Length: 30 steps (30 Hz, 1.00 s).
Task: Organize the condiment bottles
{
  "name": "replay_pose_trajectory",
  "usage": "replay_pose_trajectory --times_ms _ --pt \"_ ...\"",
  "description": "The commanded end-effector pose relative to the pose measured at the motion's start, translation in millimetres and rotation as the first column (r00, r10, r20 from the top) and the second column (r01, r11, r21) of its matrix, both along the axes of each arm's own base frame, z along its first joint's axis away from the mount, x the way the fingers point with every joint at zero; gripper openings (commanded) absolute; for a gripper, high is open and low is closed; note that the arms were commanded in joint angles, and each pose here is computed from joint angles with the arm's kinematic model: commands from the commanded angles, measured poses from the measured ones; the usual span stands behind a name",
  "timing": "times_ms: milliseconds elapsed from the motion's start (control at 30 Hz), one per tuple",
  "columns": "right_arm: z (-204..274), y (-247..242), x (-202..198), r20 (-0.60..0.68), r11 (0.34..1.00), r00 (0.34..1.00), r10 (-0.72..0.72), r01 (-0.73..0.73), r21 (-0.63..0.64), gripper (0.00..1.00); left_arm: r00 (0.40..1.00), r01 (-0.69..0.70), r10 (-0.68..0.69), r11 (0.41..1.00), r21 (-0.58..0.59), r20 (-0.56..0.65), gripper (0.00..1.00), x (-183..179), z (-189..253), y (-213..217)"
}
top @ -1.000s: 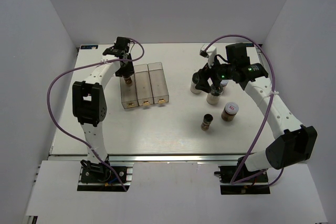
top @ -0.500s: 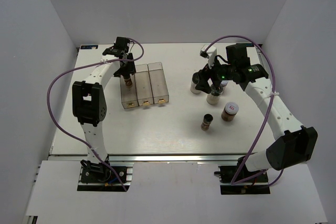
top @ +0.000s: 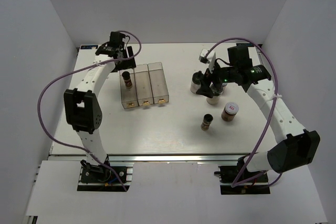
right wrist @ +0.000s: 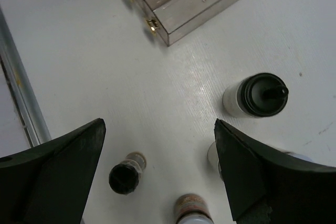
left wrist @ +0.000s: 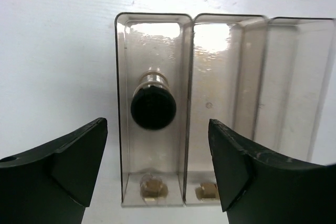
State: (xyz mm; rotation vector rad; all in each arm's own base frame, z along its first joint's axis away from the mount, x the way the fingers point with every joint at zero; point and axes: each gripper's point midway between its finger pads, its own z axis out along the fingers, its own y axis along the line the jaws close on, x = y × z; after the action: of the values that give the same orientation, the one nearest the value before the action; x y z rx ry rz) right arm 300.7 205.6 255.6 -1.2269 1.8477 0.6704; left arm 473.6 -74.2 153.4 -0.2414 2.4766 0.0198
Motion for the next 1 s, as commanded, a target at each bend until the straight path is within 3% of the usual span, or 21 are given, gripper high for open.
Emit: replay_pose_trajectory --times_ms 0,100,233,333,633,800,967 --pt "14.2 9.2 -36.2 0.085 0.973 0.971 0.225 -0.228 0.033 0.89 0.986 0.029 -0.018 0.997 -0.066 0.164 0.88 -19.0 79.4 -3.0" --pt "9.0 9.4 -59.7 0.097 0.944 0.942 0.321 -0.326 0.044 0.89 0.978 0.068 -0.043 0.991 -0.114 0.206 0.89 -43.2 100.0 -8.5" --pt "-20.3 0.2 -95.5 0.174 0.869 0.854 0.491 -0.495 -0.023 0.89 0.965 0.112 -0.066 0.978 -0.175 0.253 0.93 -83.5 111.4 -13.1" --pt "-37.3 -6.5 -106.8 0.19 0.846 0.826 0.531 -0.53 -0.064 0.89 0.96 0.142 -0.082 0.967 -0.211 0.269 0.94 -115.4 113.0 -14.5" --pt "-91.4 -25.4 -104.8 0.079 0.844 0.847 0.525 -0.508 -0.17 0.88 0.943 0.167 -0.09 0.961 -0.222 0.321 0.98 -182.2 105.2 -4.3" --pt "-113.3 -33.6 -100.0 0.0 0.858 0.877 0.481 -0.471 -0.206 0.87 0.951 0.145 -0.068 0.959 -0.242 0.302 0.98 -195.4 93.6 -2.3" --pt "-127.7 -36.8 -78.8 0.011 0.887 0.915 0.404 -0.389 -0.251 0.86 0.951 0.132 -0.049 0.958 -0.256 0.304 0.98 -201.3 88.8 -1.6"
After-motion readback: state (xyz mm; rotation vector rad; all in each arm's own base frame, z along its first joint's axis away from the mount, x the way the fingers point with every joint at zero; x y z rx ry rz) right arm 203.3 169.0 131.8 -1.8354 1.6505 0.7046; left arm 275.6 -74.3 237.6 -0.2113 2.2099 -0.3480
